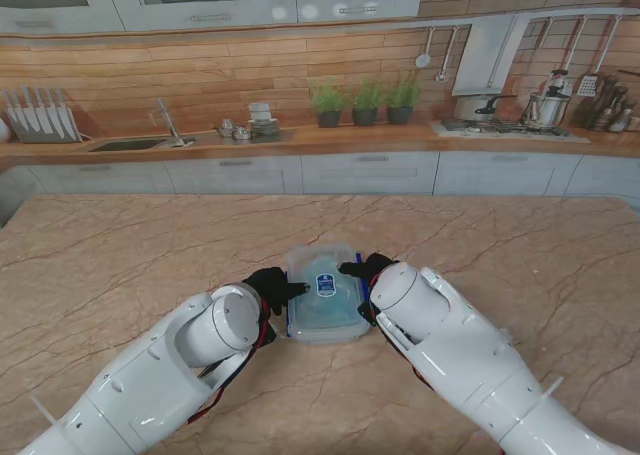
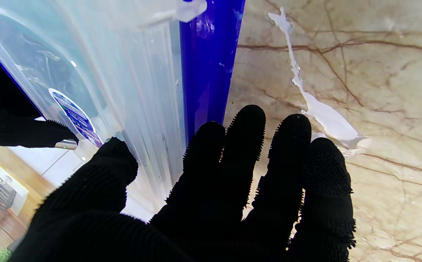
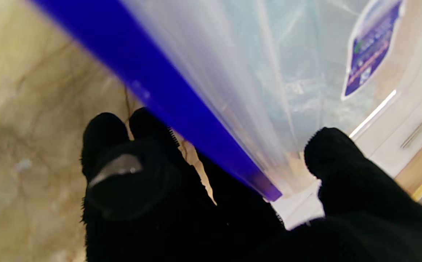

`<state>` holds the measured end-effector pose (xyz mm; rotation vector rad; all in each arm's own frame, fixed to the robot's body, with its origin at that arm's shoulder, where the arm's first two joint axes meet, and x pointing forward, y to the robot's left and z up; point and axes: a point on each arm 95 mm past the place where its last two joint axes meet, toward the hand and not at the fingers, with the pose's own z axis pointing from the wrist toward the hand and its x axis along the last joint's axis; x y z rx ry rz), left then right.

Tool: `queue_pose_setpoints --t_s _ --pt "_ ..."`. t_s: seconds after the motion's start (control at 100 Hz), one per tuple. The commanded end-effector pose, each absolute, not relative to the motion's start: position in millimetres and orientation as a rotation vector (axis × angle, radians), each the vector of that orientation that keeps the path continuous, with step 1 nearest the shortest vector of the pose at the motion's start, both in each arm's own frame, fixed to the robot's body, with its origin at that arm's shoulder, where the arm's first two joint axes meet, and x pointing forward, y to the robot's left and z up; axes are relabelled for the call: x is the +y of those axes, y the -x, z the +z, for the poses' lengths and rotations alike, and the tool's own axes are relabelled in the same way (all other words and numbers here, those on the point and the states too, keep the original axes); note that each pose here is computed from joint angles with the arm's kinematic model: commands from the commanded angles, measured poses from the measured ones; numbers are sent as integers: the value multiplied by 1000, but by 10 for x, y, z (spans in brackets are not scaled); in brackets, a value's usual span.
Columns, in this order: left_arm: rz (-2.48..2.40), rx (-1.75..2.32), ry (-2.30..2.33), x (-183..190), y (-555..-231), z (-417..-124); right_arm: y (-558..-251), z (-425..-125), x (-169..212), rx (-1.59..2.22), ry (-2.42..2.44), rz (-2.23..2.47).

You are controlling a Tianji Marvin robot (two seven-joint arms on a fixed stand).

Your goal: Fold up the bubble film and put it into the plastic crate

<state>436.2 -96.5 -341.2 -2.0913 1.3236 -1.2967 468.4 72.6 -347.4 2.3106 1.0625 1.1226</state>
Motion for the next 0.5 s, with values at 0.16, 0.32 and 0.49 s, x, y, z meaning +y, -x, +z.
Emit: queue_pose_setpoints --t_s 0.16,0.32,0.49 --pt "-1273 1445 2135 -1170 -4146 -3613 -4677 -3371 960 1224 -2246 1183" --pt "-1301 1457 2133 -1269 -4142 -3601 -4705 -3356 1080 1250 -2264 1199" --pt "-1334 1422 2134 -1318 -4173 -3587 -4736 -3364 1134 1218 -2257 1228"
